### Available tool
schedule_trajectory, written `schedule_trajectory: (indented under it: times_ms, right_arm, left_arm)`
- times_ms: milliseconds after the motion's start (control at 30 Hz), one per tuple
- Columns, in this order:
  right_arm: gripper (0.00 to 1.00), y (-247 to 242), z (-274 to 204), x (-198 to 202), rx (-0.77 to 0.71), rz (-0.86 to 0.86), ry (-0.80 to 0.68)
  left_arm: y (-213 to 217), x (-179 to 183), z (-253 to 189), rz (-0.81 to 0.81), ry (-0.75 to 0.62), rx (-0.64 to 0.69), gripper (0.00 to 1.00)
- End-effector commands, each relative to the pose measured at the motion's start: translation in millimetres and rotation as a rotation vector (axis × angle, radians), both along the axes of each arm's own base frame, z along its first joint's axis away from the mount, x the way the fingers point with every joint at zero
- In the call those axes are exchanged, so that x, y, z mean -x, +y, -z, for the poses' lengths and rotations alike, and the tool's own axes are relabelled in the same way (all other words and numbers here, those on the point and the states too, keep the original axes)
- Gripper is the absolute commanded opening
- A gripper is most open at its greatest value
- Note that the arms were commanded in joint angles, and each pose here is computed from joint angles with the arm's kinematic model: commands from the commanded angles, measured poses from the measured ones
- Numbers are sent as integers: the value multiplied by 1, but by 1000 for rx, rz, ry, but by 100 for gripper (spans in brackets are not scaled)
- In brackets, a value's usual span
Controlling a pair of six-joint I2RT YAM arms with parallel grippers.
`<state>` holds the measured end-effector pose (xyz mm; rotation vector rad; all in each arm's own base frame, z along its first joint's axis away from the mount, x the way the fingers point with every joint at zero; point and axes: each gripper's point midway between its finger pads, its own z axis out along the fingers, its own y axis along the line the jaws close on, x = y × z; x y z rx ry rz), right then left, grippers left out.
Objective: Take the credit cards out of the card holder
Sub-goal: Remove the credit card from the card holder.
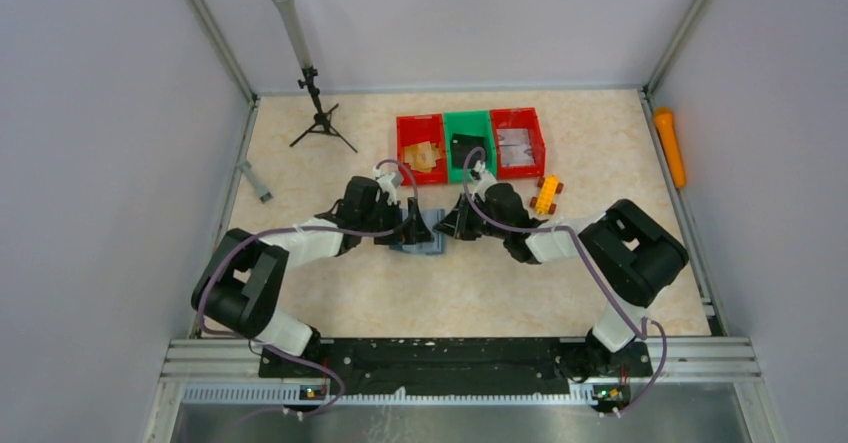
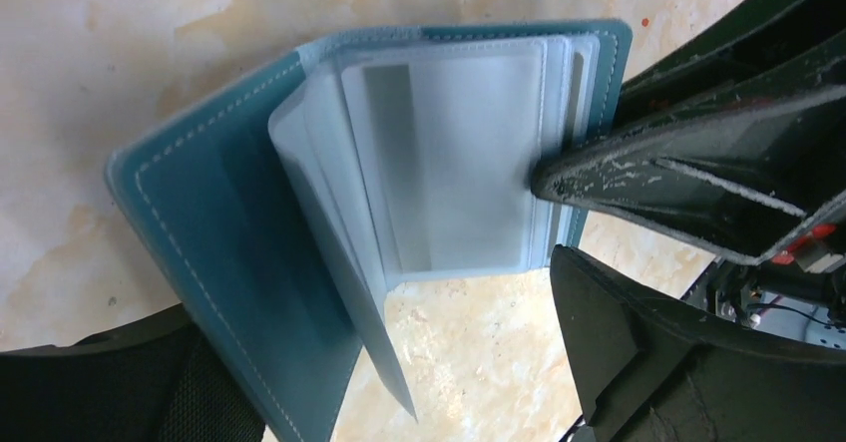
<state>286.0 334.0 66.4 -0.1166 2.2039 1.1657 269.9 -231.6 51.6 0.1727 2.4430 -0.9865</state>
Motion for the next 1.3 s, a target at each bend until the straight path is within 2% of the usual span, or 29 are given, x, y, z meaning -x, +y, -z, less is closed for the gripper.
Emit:
schedule_trajectory:
  times_ms: [0, 167, 267, 433, 567, 800, 967, 1133, 1267]
  right_arm:
    - [7, 8, -30, -5, -81, -21, -71]
    - [7, 9, -31, -5, -86, -25, -71]
    - [7, 9, -32, -4, -89, -26, -73]
    - [8, 9, -31, -4, -87, -23, -72]
    - [11, 7, -30, -6, -80, -13, -72]
    - [29, 7, -28, -6, -71, -10, -67]
    - [39, 8, -26, -5, -72, -18, -62]
    - [41, 13, -18, -4, -75, -35, -29]
    - [37, 16, -13, -3, -76, -47, -5]
  left_arm:
    - [-3, -10, 5, 1, -15, -62, 99]
    - [3, -15, 21, -25, 28, -131, 91]
    - [8, -14, 30, -41, 59, -169, 81]
    - [18, -16, 39, -74, 86, -230, 56]
    - [19, -16, 40, -83, 93, -239, 43]
    - [13, -14, 28, -66, 77, -170, 39]
    - [8, -13, 16, -50, 69, -54, 38]
    - [6, -12, 6, -32, 86, 74, 38]
    - [7, -12, 11, -35, 109, 72, 38]
